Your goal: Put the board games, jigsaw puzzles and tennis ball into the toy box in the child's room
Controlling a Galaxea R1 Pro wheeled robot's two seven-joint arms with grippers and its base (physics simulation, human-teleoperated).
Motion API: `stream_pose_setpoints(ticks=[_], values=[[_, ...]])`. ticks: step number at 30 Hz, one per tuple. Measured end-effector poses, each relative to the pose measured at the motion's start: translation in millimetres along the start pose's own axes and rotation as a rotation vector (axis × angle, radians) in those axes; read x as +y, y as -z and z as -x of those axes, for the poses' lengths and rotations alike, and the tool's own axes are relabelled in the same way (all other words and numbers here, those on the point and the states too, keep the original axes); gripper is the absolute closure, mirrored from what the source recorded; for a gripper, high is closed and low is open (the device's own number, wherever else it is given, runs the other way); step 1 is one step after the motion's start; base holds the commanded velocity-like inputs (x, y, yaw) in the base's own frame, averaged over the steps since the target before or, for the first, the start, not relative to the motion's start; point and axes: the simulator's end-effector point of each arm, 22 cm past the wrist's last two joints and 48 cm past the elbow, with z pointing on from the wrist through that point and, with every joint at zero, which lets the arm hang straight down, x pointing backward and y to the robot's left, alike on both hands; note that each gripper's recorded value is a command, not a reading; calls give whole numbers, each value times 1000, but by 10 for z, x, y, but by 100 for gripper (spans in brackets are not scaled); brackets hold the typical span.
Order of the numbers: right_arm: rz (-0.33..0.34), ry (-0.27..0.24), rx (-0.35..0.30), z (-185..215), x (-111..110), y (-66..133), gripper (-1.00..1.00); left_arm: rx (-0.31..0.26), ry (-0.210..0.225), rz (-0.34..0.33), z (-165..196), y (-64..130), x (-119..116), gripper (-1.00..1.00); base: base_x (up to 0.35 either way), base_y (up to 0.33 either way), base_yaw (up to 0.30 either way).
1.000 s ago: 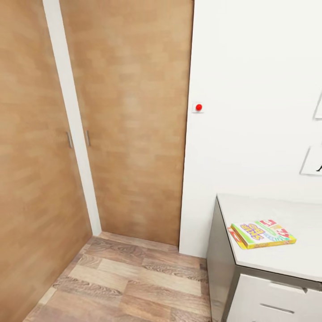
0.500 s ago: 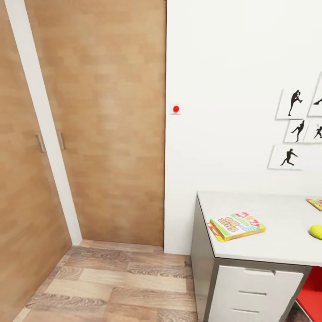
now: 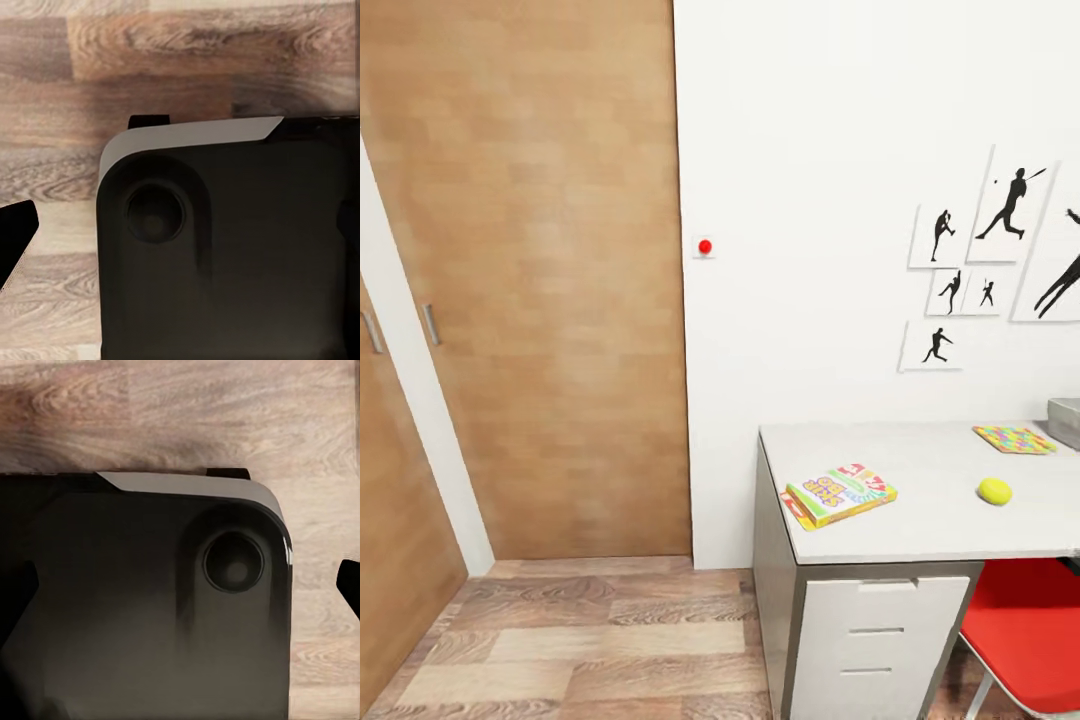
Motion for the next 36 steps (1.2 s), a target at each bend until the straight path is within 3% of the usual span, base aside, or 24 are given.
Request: stream_pose_setpoints(ticks=[20,26,36], values=[[-1,-2,-12,41,-6,-3,-100,-10,2,11,35,-1,60,-100,0,0,-277],[-7,-3,-76,166,-47,7,-100,-11,1,10,37,-1,52,-100,0,0,-279],[-5,-2,-92,196,-30,11,-100,-10,1,11,35,-1,60,-100,0,0,-280]])
